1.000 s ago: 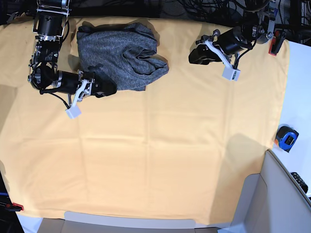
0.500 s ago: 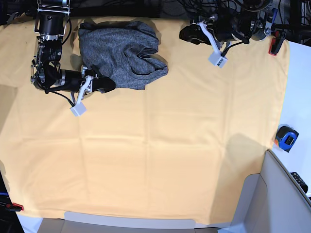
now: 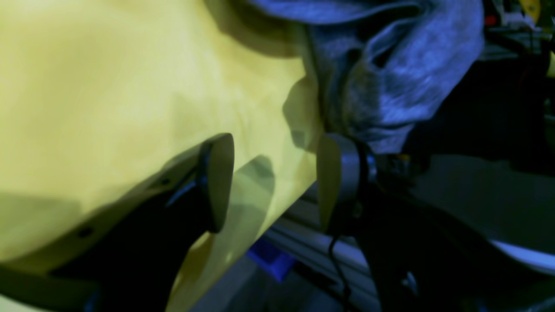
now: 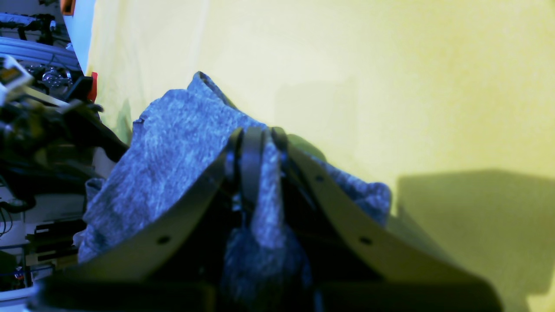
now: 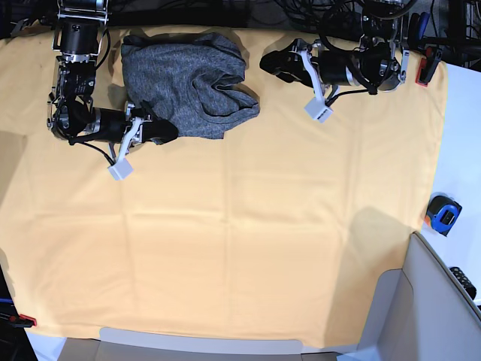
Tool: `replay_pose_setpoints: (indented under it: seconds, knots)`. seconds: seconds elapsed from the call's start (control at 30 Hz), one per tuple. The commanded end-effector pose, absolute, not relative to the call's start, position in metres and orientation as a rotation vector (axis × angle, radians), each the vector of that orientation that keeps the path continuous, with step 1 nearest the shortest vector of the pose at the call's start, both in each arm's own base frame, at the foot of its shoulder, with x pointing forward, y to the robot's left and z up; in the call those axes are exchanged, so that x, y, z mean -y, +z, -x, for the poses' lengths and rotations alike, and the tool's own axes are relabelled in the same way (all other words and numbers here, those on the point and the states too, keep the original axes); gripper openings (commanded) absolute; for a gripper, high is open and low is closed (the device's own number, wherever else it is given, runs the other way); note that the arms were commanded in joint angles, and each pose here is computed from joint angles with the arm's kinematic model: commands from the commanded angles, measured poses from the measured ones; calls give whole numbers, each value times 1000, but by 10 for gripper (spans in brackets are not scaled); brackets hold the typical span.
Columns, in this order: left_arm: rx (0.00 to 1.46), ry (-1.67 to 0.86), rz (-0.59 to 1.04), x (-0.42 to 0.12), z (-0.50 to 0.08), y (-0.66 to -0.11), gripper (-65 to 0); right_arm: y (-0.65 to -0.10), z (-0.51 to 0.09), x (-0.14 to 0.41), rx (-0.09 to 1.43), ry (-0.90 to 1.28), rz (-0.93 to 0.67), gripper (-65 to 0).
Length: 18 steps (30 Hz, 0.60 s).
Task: Fold the T-shirt properly
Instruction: 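Open the left gripper and move it back beside the bundle, then push the bundle's sides inward with both grippers to square it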
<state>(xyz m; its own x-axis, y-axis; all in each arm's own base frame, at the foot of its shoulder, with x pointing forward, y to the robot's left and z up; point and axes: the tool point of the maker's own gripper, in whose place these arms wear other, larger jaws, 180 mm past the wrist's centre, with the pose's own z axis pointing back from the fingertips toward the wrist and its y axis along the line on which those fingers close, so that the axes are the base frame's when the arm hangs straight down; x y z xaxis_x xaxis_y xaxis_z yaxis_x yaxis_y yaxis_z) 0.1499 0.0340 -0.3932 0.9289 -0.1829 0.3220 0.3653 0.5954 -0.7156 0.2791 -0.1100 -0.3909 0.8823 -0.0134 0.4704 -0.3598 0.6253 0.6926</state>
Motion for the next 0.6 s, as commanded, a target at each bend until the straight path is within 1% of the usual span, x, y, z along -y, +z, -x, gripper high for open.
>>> replay_pose_setpoints:
  seconds: [0.0,0.1,0.2,0.37,0.57]
  knots:
    - [231,-348,913,-26,-150,-385,-340,-388,-282,116,465,216,-861,-626]
    - [206,-385,938,-13,-143,-384,-336,-388,-282,116,465,216,-861,-626]
    - [203,-414,949,-6,-144,-382,-318,-388,-282,115,465,216,-862,-626]
    - [225,-401,995,-2,-149,-373,-315,-388,-282,115,465,216,-862,-626]
    - [271,-352,990,-12,-161,-370,-314,-391,-277,116,455,211,-862,-626]
